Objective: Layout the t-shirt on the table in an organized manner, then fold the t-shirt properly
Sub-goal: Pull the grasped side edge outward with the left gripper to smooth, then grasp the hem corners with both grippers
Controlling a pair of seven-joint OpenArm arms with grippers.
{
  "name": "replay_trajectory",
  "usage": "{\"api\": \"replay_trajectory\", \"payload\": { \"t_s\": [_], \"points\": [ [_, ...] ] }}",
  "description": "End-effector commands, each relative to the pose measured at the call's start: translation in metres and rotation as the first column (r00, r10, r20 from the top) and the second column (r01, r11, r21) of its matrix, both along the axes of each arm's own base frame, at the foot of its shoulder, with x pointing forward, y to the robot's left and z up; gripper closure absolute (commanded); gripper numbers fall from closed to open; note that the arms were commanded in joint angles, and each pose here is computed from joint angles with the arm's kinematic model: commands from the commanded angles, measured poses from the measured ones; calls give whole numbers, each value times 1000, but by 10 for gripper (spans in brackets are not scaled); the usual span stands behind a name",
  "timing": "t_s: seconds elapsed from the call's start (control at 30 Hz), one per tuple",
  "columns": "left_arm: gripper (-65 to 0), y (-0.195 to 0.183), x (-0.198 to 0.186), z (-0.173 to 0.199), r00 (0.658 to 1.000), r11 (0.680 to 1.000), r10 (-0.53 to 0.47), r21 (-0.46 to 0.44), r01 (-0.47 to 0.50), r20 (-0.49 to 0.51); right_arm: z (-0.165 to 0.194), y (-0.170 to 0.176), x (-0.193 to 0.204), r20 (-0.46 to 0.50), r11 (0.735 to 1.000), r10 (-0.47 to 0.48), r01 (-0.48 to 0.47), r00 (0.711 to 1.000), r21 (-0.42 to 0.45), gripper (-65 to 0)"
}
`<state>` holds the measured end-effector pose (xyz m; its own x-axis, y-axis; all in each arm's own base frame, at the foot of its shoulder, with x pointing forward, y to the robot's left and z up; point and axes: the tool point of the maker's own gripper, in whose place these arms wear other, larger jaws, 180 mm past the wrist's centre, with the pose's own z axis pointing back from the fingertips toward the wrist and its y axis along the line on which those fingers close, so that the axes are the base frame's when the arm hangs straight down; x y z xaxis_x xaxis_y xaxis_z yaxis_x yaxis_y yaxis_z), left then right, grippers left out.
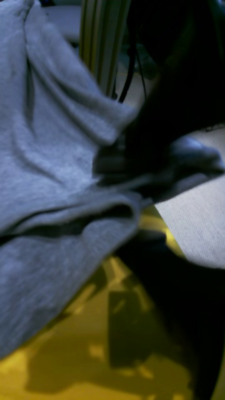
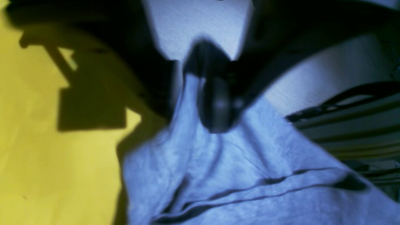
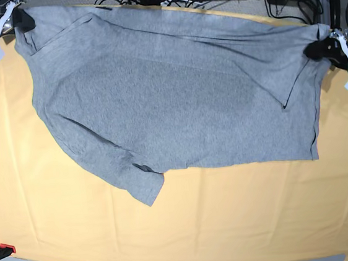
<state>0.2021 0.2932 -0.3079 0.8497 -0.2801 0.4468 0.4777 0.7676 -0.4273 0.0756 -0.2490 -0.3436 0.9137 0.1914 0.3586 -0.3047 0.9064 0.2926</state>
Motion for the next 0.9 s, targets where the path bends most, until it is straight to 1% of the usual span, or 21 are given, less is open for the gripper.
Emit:
{"api": "replay_trajectory", "payload": {
  "t_s": [0.0, 0.03, 0.1, 0.23, 0.27, 0.3, 0.37, 0.43, 0.5, 0.6, 0.67, 0.77, 0.83, 0.87],
  "points": [
    [-383, 4, 13, 17, 998, 1000, -7, 11, 7, 55, 6, -2, 3, 14, 1000, 14, -14, 1000, -8, -263],
    [-391, 4, 17, 20, 998, 1000, -7, 12, 6, 66, 6, -3, 3, 15, 1000, 16, -16, 1000, -10, -286],
    [-390, 5, 28, 29, 994, 1000, -5, 12, 3, 107, 8, -3, 4, 18, 1000, 22, -22, 1000, -10, -287],
    [-390, 9, 54, 55, 977, 1000, 8, 14, -11, 213, 15, -2, 10, 35, 1000, 22, -23, 999, 20, -287],
    [-390, 11, 60, 60, 972, 1000, 10, 24, -16, 233, 17, -1, 12, 38, 999, 20, -22, 999, 30, -287],
    [-390, 17, 64, 62, 970, 998, 13, 58, -28, 244, 19, -2, 13, 40, 999, 22, -23, 999, 26, -287],
    [-390, 27, 81, 68, 951, 991, 61, 94, -94, 302, 22, -5, 18, 57, 999, 33, -34, 998, 6, -287],
    [-390, 37, 101, 76, 922, 979, 130, 97, -177, 366, 28, -8, 27, 91, 1000, 29, -29, 995, -10, -287],
    [-390, 46, 118, 83, 890, 967, 198, 65, -245, 412, 35, -13, 37, 134, 1000, 18, -15, 991, -22, -287],
    [-390, 57, 136, 88, 855, 949, 289, -14, -314, 431, 45, -23, 51, 191, 999, -5, 14, 982, -42, -287],
    [-390, 66, 147, 88, 831, 931, 355, -78, -358, 428, 51, -28, 58, 221, 998, -16, 28, 975, -52, -287],
    [-390, 81, 162, 85, 793, 892, 451, -176, -417, 408, 57, -31, 68, 261, 998, -15, 32, 965, -61, -287],
    [-390, 87, 170, 80, 780, 868, 496, -232, -439, 381, 59, -31, 71, 276, 998, -8, 26, 961, -63, -287],
    [-390, 87, 173, 76, 779, 860, 510, -251, -445, 365, 60, -30, 72, 278, 998, -5, 24, 961, -64, -287]
  ]
}}
